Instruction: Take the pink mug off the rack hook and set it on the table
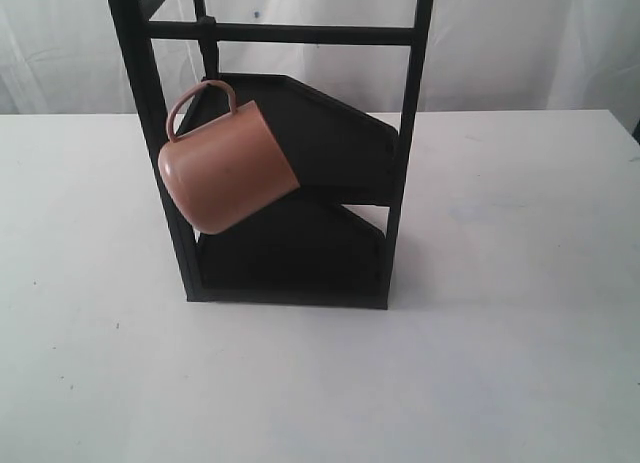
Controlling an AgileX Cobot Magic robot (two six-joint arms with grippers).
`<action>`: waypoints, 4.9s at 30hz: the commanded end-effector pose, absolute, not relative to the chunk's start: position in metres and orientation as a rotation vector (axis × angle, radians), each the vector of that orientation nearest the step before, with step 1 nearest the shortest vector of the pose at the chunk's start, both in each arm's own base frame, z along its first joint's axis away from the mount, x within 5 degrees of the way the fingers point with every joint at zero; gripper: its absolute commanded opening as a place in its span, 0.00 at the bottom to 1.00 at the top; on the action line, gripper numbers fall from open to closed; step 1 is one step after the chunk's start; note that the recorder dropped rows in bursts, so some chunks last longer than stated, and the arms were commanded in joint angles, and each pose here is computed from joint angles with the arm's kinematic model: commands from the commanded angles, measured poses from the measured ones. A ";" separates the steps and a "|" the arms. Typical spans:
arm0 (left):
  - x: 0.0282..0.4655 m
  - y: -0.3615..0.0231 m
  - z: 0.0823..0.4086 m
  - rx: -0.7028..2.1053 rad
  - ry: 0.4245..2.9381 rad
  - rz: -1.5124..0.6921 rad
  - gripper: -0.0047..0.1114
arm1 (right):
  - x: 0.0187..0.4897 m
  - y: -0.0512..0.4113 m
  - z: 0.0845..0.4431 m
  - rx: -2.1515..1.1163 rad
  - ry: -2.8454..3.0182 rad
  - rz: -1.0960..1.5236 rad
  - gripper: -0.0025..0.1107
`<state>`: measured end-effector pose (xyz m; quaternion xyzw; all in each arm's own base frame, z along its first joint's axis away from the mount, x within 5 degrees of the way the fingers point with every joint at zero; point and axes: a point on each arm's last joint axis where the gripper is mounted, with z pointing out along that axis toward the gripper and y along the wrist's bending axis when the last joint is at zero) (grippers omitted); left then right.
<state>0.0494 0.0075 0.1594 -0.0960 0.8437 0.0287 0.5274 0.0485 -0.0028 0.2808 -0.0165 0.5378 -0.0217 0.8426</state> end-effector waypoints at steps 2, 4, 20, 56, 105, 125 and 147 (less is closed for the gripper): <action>0.048 0.007 0.157 -0.241 2.043 0.061 0.04 | 0.065 0.003 0.282 -0.035 1.356 0.052 0.02; 0.048 0.007 0.157 -0.241 2.043 0.061 0.04 | 0.072 0.008 0.285 -0.083 1.483 0.085 0.02; 0.048 0.007 0.157 -0.239 2.043 0.062 0.04 | 0.136 0.054 0.290 -0.364 2.058 0.461 0.02; 0.048 0.007 0.157 -0.239 2.043 0.062 0.04 | 0.166 0.189 0.322 -1.273 1.557 0.968 0.36; 0.048 0.007 0.157 -0.239 2.043 0.062 0.04 | 0.231 0.214 0.293 -1.229 1.608 0.315 0.63; 0.048 0.007 0.157 -0.239 2.043 0.062 0.04 | 0.236 0.233 0.282 -1.299 1.625 0.480 0.62; 0.048 0.007 0.157 -0.239 2.043 0.062 0.04 | 0.215 0.232 0.302 -1.357 1.536 0.630 0.03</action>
